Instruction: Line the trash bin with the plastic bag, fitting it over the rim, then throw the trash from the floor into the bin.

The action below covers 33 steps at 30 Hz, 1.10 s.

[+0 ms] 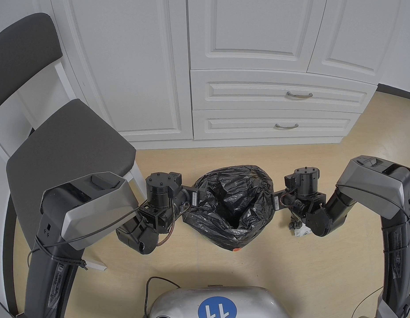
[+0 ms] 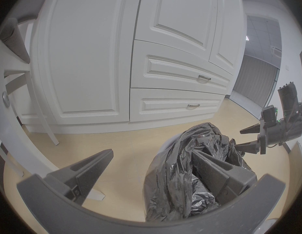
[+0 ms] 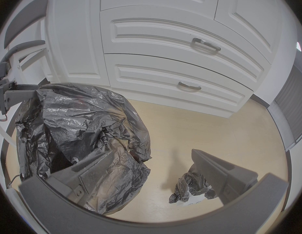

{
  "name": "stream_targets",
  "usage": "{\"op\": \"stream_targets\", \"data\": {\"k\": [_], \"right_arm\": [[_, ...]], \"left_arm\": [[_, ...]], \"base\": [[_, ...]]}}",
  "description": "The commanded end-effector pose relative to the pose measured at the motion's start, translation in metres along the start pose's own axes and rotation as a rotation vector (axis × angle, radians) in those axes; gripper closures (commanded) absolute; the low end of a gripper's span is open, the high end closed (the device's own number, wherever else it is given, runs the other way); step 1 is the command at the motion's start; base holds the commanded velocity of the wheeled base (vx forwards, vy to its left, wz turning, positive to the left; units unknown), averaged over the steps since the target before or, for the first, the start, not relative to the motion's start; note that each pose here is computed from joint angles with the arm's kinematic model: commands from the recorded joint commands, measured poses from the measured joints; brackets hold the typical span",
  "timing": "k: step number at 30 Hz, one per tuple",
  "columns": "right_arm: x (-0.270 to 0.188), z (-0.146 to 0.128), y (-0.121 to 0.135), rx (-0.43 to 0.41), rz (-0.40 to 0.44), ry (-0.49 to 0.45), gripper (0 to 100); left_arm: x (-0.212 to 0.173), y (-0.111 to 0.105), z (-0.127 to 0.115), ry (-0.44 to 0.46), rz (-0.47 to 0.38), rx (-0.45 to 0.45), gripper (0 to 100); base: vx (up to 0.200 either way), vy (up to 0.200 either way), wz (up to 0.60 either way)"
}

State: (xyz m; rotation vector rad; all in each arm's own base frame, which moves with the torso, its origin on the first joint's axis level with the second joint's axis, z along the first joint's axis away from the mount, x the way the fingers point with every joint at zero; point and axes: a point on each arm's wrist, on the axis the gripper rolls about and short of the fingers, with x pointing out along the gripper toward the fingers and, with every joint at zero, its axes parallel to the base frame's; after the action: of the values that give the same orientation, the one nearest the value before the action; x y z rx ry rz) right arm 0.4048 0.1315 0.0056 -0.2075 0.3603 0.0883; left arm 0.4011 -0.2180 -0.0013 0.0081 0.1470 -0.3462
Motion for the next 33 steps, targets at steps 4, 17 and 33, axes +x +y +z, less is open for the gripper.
{"op": "stream_targets", "data": {"k": [4,17,33], "right_arm": [[-0.001,0.000,0.002,-0.002,0.004,0.001,0],[-0.001,0.000,0.002,-0.003,0.005,0.001,0],[-0.001,0.002,0.000,0.000,0.001,-0.004,0]], "left_arm": [[-0.002,-0.001,-0.002,0.006,-0.001,0.008,0],[0.018,0.017,0.004,0.006,0.123,0.015,0],[0.034,0.040,0.020,-0.075,0.183,-0.013,0]], "base": [[0.000,0.000,0.00],[0.000,0.000,0.00],[0.000,0.000,0.00]]}}
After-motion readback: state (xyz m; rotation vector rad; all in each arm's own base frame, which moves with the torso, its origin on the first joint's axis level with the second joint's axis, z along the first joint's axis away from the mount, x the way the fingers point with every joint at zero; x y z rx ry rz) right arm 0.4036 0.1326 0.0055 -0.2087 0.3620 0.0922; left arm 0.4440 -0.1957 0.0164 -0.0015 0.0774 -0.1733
